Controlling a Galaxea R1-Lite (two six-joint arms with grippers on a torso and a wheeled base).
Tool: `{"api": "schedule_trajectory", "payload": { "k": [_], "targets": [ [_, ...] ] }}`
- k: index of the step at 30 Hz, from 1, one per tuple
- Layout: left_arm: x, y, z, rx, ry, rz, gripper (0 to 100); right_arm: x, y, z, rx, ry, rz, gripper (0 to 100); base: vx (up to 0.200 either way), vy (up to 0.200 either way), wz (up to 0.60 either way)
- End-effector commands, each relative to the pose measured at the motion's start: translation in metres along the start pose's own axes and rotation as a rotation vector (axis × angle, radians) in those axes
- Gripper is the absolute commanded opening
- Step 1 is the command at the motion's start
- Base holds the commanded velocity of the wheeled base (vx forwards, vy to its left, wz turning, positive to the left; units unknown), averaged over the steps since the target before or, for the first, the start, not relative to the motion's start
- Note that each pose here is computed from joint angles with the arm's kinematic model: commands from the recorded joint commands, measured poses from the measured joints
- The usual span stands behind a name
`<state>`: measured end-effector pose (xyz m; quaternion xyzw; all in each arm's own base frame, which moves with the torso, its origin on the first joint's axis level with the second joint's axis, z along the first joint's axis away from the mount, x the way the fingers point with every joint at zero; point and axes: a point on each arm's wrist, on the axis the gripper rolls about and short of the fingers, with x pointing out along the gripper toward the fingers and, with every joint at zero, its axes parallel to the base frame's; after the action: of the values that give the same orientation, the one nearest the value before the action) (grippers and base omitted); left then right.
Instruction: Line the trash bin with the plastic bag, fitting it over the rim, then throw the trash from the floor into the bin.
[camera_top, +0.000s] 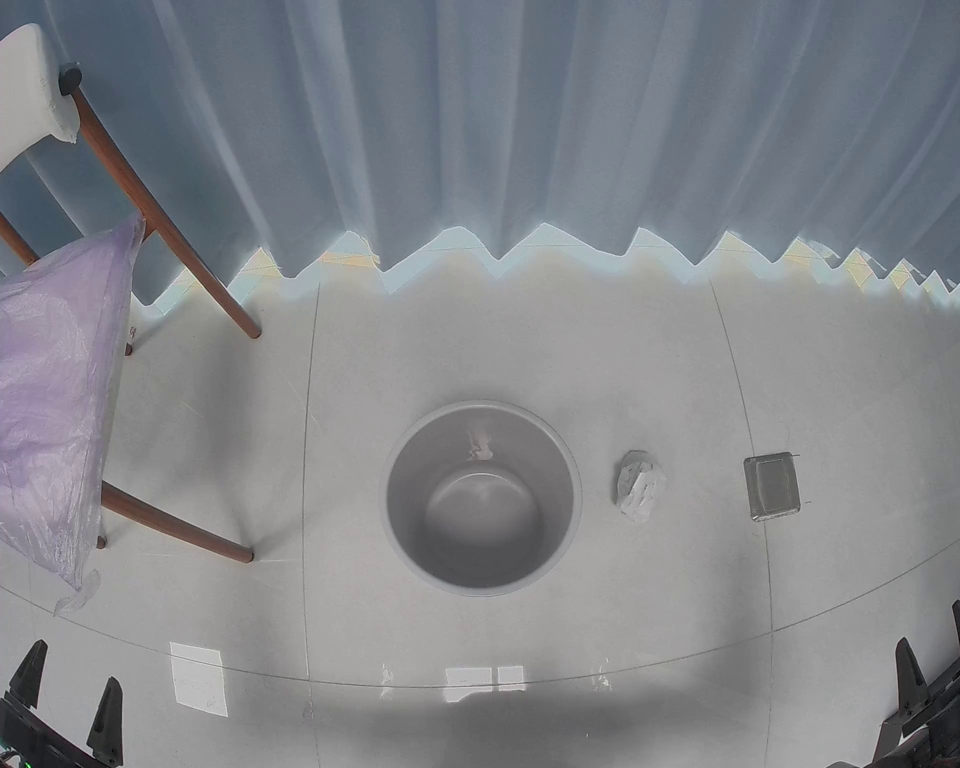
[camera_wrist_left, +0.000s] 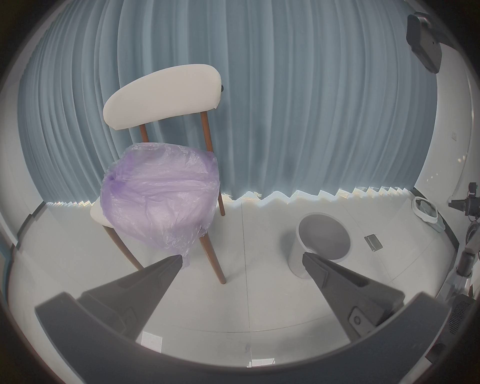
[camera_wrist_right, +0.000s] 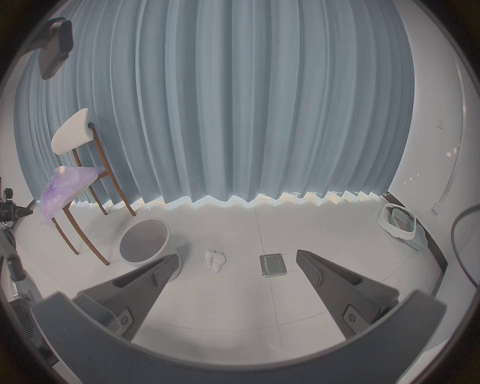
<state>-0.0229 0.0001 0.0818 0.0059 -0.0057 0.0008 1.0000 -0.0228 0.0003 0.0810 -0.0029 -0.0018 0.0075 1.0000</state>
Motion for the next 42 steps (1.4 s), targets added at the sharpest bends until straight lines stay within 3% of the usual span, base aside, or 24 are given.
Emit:
{"api": "schedule_trajectory", "payload": {
  "k": [1, 5, 7, 8, 9, 17, 32, 40, 42],
  "targets": [
    [0.000, 0.000, -0.005, 0.000, 0.001, 0.002, 100, 0.000, 0.000, -0.005, 0.000, -0.001, 0.000, 100, 0.000, 0.000, 0.00],
    [0.000, 0.000, -0.004, -0.001, -0.008, 0.005, 100, 0.000, 0.000, -0.005, 0.000, -0.001, 0.002, 100, 0.000, 0.000, 0.00],
    [0.000, 0.000, 0.004, -0.005, -0.088, 0.018, 100, 0.000, 0.000, -0.005, 0.000, -0.001, 0.000, 100, 0.000, 0.000, 0.00],
    [-0.002, 0.001, 0.015, -0.005, -0.201, 0.034, 100, 0.000, 0.000, -0.005, 0.000, -0.001, 0.002, 100, 0.000, 0.000, 0.00],
    [-0.002, 0.001, 0.016, -0.005, -0.207, 0.036, 100, 0.000, 0.000, -0.005, 0.000, -0.001, 0.000, 100, 0.000, 0.000, 0.00],
    [-0.001, 0.001, 0.012, 0.004, -0.167, 0.066, 100, 0.000, 0.000, -0.005, 0.000, -0.001, 0.000, 100, 0.000, 0.000, 0.00],
    [-0.002, 0.001, 0.014, 0.005, -0.185, 0.064, 100, 0.000, 0.000, -0.005, 0.000, -0.001, 0.000, 100, 0.000, 0.000, 0.00],
    [-0.003, 0.002, 0.018, 0.061, -0.226, 0.075, 100, 0.000, 0.000, -0.005, -0.002, -0.001, 0.000, 100, 0.000, 0.000, 0.00],
    [-0.003, 0.002, 0.019, 0.114, -0.222, 0.073, 100, 0.000, 0.000, -0.005, -0.002, -0.001, 0.000, 100, 0.000, 0.000, 0.00]
  ]
}}
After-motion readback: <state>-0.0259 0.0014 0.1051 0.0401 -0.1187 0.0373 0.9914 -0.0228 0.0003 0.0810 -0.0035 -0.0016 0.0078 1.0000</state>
